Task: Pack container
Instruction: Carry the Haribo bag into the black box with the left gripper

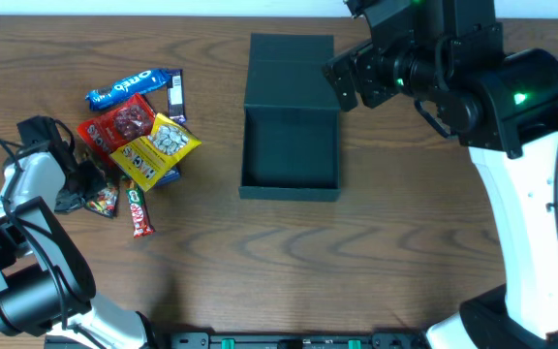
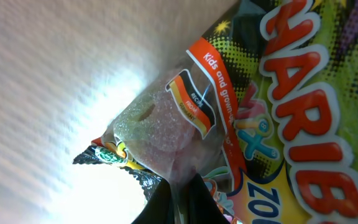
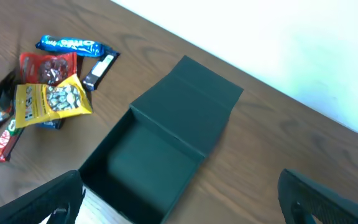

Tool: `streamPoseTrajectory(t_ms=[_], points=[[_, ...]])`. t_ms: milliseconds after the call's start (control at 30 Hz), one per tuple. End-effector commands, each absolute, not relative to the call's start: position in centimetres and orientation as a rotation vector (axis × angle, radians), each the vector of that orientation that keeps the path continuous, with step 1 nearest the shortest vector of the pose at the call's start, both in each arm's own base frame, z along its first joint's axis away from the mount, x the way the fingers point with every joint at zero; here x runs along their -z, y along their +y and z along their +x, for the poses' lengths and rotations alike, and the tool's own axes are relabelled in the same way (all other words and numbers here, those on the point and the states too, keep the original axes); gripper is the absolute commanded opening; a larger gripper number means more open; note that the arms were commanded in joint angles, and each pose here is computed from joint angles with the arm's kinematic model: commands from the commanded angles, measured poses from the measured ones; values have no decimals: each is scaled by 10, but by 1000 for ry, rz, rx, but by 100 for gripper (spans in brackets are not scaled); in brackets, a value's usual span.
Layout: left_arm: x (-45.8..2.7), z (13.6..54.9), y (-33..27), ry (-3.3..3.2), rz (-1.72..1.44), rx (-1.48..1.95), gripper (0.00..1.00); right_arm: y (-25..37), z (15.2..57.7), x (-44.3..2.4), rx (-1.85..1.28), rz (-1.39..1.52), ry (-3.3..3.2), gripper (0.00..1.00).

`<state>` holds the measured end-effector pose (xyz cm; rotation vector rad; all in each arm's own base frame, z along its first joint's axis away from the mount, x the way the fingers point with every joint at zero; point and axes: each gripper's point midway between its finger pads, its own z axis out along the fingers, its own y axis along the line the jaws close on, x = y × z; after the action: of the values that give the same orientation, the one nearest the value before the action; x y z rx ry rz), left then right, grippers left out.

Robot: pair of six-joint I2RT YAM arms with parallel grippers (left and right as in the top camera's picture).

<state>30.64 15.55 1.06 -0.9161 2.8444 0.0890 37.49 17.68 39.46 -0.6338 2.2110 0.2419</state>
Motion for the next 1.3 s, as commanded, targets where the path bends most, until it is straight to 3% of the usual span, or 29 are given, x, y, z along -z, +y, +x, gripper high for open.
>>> streamPoseTrajectory(t_ms=[0,200,300,433,633,900,1267], points=[[-50,323,163,2706,-1034,-82,6,175,380,-392,-231,-639,2208,99],[-137,337,149,2495,-1123,4,6,173,379,-402,-255,-569,2195,99],[-187,353,101,2428,-938,121,6,149,380,-416,-207,-388,2191,99],[-209,366,16,2451,-653,229,6,126,366,-439,-203,-269,2153,99],[-197,373,-91,2529,-349,343,6,98,328,-471,-194,-217,2077,99],[-133,361,-181,2693,-548,451,6,83,293,-464,-200,-169,2143,99],[-116,358,-204,2610,-661,301,6,79,280,-445,-181,-179,2238,99]])
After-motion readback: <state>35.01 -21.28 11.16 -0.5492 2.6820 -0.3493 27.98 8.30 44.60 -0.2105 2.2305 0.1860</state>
